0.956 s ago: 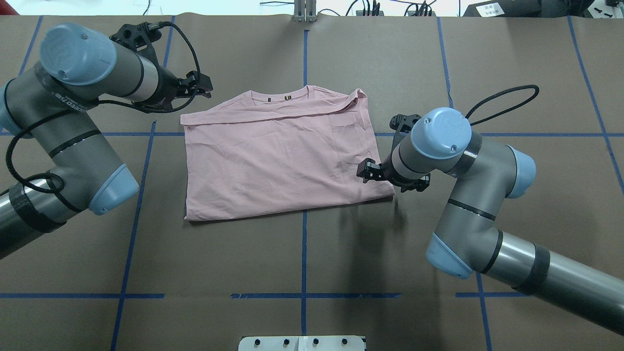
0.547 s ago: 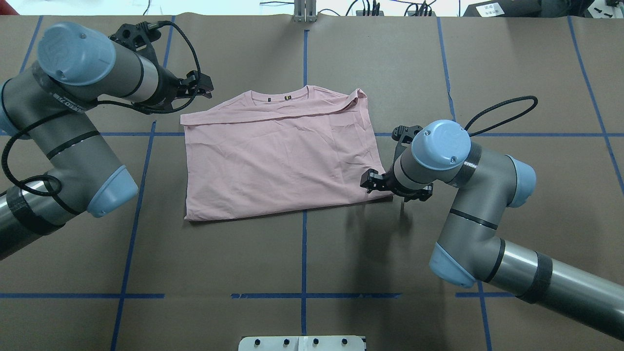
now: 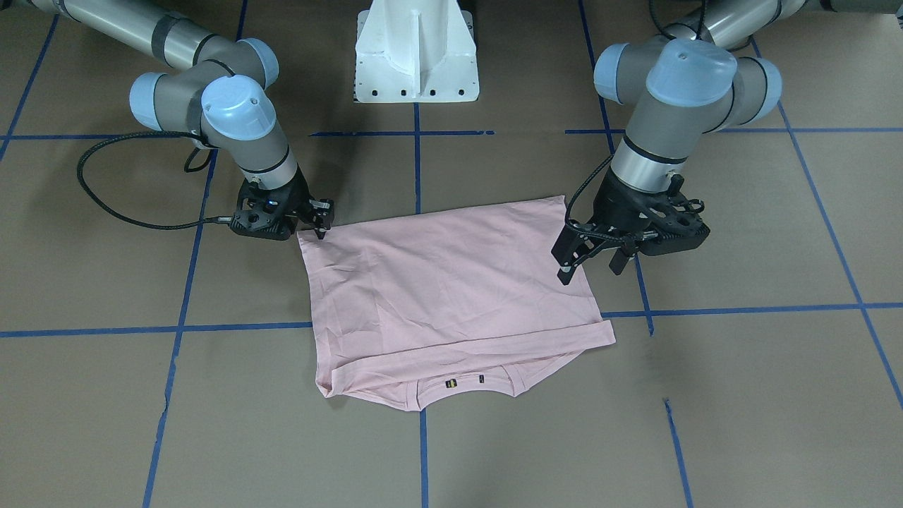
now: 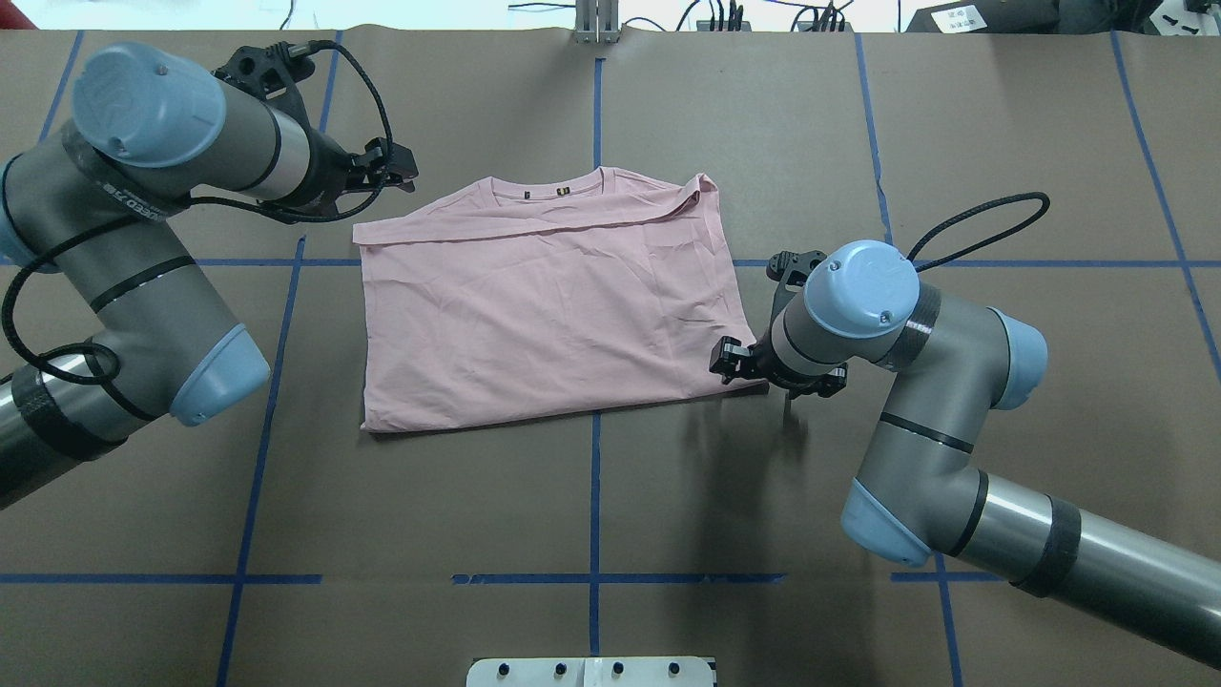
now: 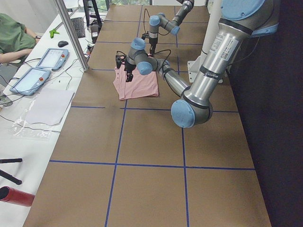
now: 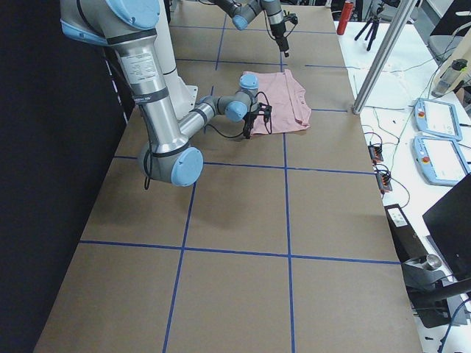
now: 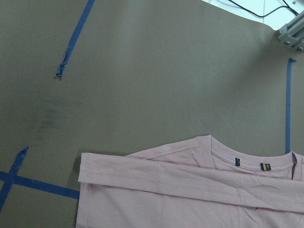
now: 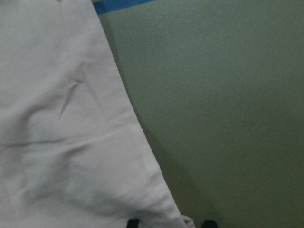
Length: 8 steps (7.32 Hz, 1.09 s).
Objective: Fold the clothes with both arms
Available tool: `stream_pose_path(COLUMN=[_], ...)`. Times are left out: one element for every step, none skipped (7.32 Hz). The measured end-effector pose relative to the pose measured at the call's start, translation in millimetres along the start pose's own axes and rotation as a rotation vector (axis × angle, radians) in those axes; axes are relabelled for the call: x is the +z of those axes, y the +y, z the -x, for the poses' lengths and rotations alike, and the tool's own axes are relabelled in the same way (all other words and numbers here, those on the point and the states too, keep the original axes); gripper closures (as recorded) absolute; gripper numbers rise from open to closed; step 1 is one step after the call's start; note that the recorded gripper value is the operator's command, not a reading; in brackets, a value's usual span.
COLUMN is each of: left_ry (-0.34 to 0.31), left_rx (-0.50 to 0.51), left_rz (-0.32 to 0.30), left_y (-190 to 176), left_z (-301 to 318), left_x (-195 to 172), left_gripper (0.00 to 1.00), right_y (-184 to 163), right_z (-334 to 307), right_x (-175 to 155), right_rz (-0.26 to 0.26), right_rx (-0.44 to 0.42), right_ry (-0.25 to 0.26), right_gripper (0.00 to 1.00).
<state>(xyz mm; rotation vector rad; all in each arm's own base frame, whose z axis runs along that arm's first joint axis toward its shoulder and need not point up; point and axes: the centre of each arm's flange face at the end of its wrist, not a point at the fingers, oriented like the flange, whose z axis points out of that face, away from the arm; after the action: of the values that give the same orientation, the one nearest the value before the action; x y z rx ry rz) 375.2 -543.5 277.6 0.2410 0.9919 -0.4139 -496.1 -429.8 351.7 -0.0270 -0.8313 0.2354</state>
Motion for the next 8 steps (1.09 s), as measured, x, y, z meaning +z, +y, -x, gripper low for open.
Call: stream_pose_path(left_ry=[-0.001,-0.001,-0.001,-0.001,0.0,0.002,0.004,0.007], left_rx=[0.0,-0.001,-0.001,-0.001,-0.001,-0.001,0.0,0.001], left_rz=[0.0,0.0,0.0,0.0,0.0,-0.001,-0.002,-0.003], left_y=[0,0,0,0,0,0,0,0], left_z=[0,0,0,0,0,-1,-2,-3], left_x=[0,1,1,1,0,0,-1,-3], left_gripper=[0.0,0.0,0.0,0.0,0.0,0.0,0.0,0.0], right_y=[-3,-5,-6,-7,-7,-1,15,39], right_z=[-1,-2,-2,-3,-6,-15,-36,-64], right_x=[-2,-2,-3,-4,-7,-13,-21,-30], right_rz=[-0.004,-0.005,-0.005,-0.005,-0.004,0.002,0.014,0.033], right_rx=[0.001,-0.001,-0.008,-0.01,-0.011,-0.016,-0.026,-0.041], right_ry=[0.0,0.001,0.001,0.001,-0.003,-0.008,-0.009,-0.003], right_gripper=[1.0,1.0,1.0,1.0,1.0,1.0,1.0,1.0])
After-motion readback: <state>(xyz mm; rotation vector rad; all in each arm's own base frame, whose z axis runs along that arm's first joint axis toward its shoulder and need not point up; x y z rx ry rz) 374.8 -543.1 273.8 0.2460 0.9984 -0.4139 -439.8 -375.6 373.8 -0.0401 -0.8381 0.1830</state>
